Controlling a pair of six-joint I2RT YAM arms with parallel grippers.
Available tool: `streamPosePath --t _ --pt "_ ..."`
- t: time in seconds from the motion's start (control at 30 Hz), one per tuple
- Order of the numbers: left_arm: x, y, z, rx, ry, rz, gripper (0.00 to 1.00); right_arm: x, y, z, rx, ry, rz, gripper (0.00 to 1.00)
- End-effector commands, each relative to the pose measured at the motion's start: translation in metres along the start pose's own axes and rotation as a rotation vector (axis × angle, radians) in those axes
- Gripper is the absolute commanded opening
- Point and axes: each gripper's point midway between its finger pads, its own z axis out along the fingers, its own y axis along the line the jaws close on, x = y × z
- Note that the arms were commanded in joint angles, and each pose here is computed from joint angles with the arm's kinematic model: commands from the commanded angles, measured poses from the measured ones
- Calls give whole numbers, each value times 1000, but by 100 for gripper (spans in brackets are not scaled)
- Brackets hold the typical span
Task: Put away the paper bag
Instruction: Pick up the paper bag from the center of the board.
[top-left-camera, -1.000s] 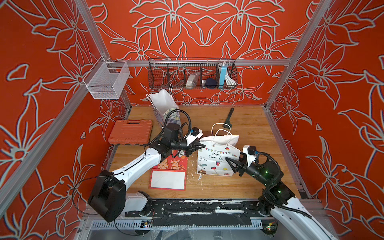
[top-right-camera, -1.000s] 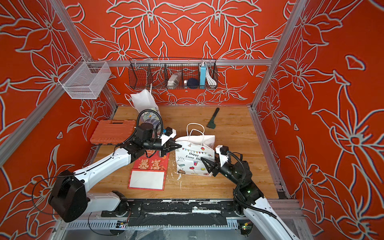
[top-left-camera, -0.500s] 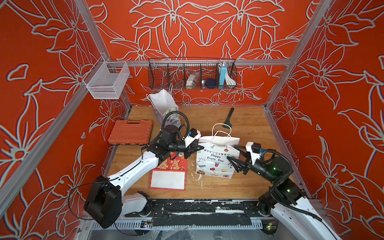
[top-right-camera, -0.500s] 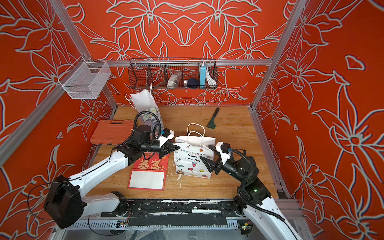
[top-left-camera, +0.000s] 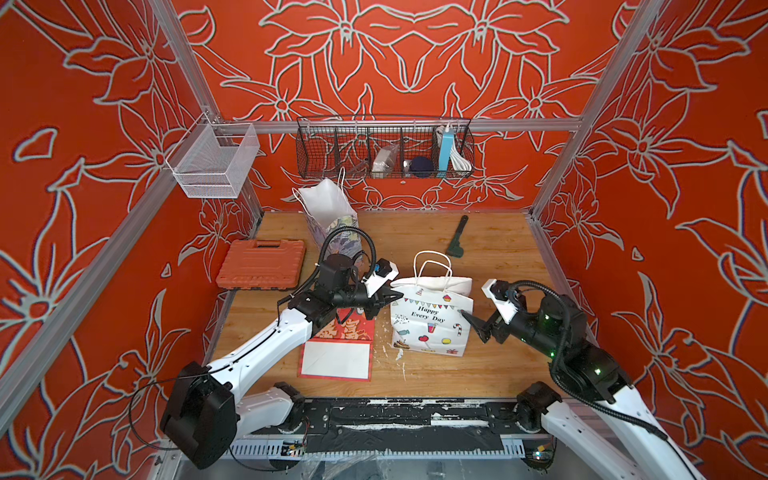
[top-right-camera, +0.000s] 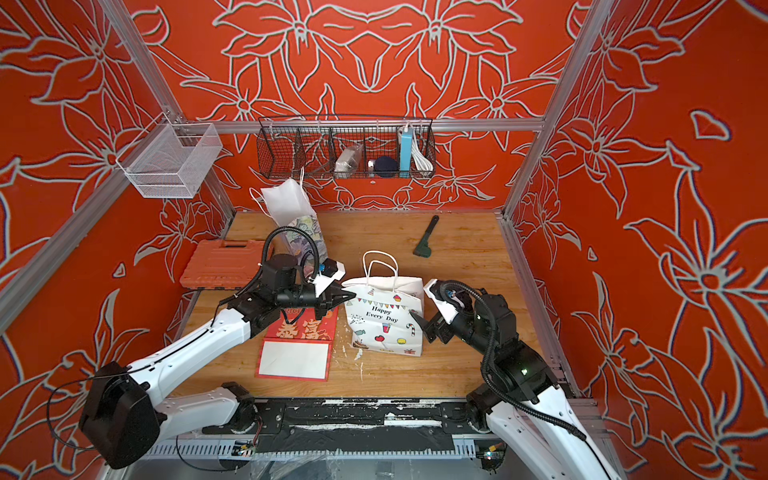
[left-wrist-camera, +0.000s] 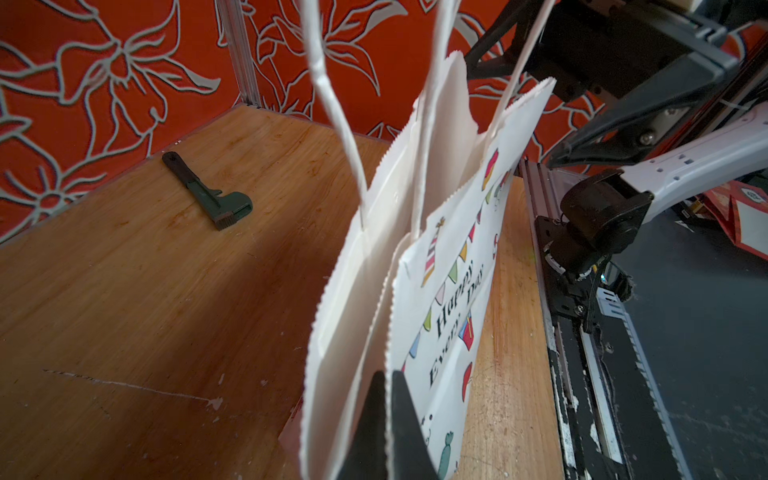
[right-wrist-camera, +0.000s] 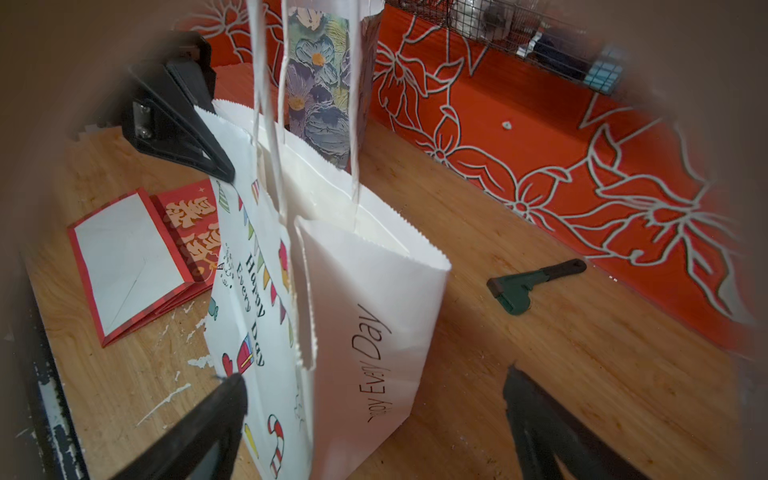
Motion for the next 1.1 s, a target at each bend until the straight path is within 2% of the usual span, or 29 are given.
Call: streamPosePath --t 0.0,0.13,0.3,0.47,0.63,0.77,0.87,1.07 --pt "18 -6 -1 12 46 -24 0 -20 12 -3 -103 -25 -134 98" --pt "20 -7 0 24 47 -20 0 -26 20 3 -207 -14 -142 98" --pt "17 -10 -1 36 40 -8 0 -40 17 8 -248 -55 -123 98" --pt "12 -13 -4 44 24 0 0 -39 9 19 -272 -36 -104 98" --pt "3 -18 -6 63 -9 10 0 -32 15 23 -368 -55 -38 97" --pt "-7 -25 -10 91 -62 16 0 -33 23 27 -441 -112 26 88" --pt "-7 -26 -10 93 -62 9 0 -33 26 30 -471 -133 48 78" --pt "-7 -25 -9 95 -69 -10 0 -25 26 34 -464 -129 35 66"
